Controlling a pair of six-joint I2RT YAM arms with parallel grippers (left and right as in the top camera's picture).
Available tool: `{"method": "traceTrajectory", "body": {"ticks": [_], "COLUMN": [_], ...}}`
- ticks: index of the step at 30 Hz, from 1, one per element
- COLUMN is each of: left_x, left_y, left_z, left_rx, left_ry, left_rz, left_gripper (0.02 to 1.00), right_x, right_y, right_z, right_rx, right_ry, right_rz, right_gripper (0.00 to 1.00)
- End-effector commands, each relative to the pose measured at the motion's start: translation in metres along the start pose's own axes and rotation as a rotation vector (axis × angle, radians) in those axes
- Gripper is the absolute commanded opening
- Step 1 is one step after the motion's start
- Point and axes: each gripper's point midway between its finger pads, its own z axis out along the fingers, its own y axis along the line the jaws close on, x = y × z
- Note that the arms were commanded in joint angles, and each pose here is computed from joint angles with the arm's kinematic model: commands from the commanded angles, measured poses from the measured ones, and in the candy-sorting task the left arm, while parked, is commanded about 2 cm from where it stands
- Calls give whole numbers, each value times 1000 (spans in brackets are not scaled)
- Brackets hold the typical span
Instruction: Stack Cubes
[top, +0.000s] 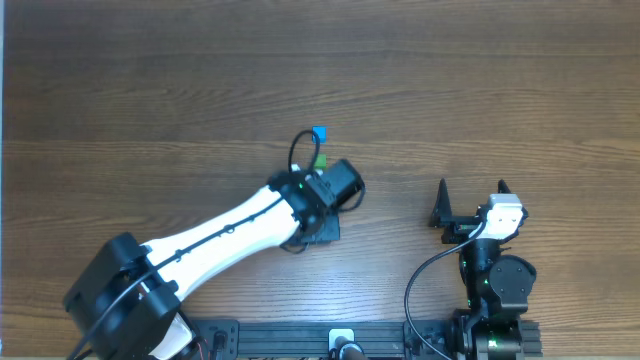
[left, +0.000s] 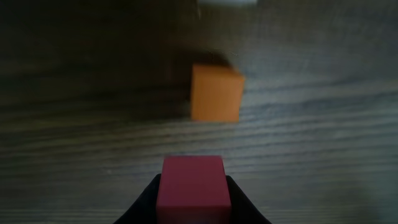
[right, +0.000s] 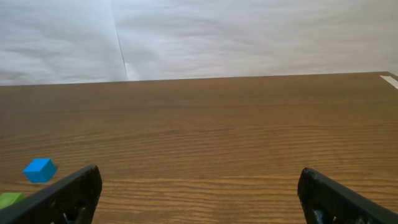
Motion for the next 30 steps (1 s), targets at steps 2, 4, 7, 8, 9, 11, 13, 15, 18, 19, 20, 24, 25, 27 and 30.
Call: {"method": "traceTrajectory", "body": {"ticks": [2, 4, 7, 8, 9, 11, 13, 15, 18, 19, 20, 24, 25, 27, 30], "left_x": [-38, -46, -59, -63, -67, -74, -80, -85, -90, -91, -92, -93, -93, -92, -91], "left_y": [-11, -10, -12, -13, -15, -19, -22, -23, -21, -20, -18, -16, -16, -15, -14], "left_z": [-32, -36, -39, -38, -38, -36, -33, -30, -26, -25, -24, -20, -19, -14, -6], "left_rx": [56, 50, 42, 41, 40, 41, 39, 35, 29, 26, 24, 14, 11, 2, -13], "left_ry": [-83, -82, -82, -82, -82, -82, -82, -80, -77, -75, -73, -66, -64, -54, -38], "left_rz": [1, -14, -17, -21, -17, -8, -6, -6, -16, -21, -21, -20, -14, -9, -9], "left_gripper": [159, 161, 161, 163, 163, 161, 167, 176, 187, 189, 189, 180, 180, 180, 183], "right_x": [2, 2, 2, 2, 2, 2, 2, 2, 2, 2, 2, 2, 2, 2, 2], "right_y": [0, 0, 0, 0, 0, 0, 0, 0, 0, 0, 0, 0, 0, 0, 0], "right_z": [0, 0, 0, 0, 0, 0, 0, 0, 0, 0, 0, 0, 0, 0, 0], "right_rx": [4, 4, 4, 4, 4, 4, 4, 4, 4, 4, 4, 4, 4, 4, 4], "right_ry": [3, 3, 3, 3, 3, 3, 3, 3, 3, 3, 3, 3, 3, 3, 3], "right_rz": [-1, -1, -1, -1, -1, -1, -1, -1, -1, -1, -1, -1, -1, -1, -1], "right_gripper": [993, 993, 993, 993, 991, 993, 993, 991, 993, 993, 993, 991, 991, 991, 991]}}
